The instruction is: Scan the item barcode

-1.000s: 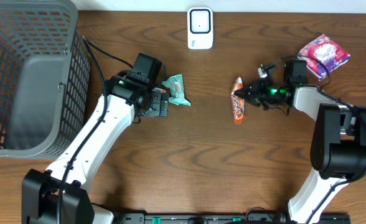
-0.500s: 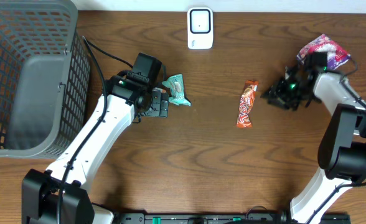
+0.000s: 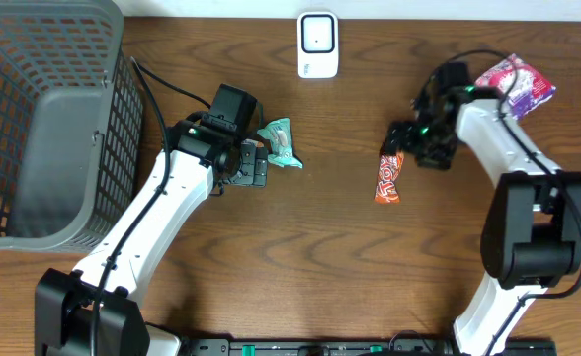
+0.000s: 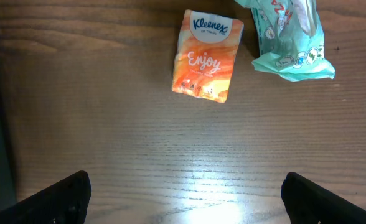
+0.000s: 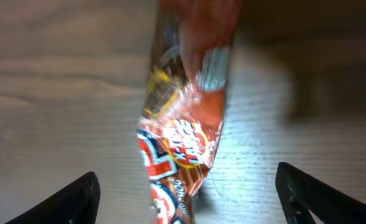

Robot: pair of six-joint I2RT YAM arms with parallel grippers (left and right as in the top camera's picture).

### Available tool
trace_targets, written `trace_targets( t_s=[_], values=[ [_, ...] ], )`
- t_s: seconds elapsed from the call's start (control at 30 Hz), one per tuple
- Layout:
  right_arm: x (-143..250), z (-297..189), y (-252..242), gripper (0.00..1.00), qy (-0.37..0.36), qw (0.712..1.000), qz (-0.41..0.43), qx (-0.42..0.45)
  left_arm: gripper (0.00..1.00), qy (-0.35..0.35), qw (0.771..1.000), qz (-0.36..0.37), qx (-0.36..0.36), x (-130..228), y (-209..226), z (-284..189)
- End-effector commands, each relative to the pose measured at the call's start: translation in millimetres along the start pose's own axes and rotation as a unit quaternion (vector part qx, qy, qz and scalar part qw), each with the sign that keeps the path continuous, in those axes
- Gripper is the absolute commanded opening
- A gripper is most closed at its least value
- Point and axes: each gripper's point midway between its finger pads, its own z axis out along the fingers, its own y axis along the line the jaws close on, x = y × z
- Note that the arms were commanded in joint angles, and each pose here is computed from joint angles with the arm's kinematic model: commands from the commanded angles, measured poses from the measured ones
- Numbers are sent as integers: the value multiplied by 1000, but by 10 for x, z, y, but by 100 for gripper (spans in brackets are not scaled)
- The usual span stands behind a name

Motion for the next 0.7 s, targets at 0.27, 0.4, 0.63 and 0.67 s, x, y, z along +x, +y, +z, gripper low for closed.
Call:
trace_targets(
  t_s=[0.27,0.4,0.63,0.67],
  values=[
    [230,438,-20,42,-6,999,39,-27,98,-2,1000,-4,0,-11,-5,-13],
    [135,393,145,10,-17,997,38,-71,98,-2,1000,-4,0,-11,-5,-13],
    [-464,-107,837,1,-91,969,17,-228,98,-1,1000,-4,0,-10,-5,-13],
    [-596,-232,954,1,-111,961,12,-254,98,-1,1000,-4,0,-10,-4,-13]
  ],
)
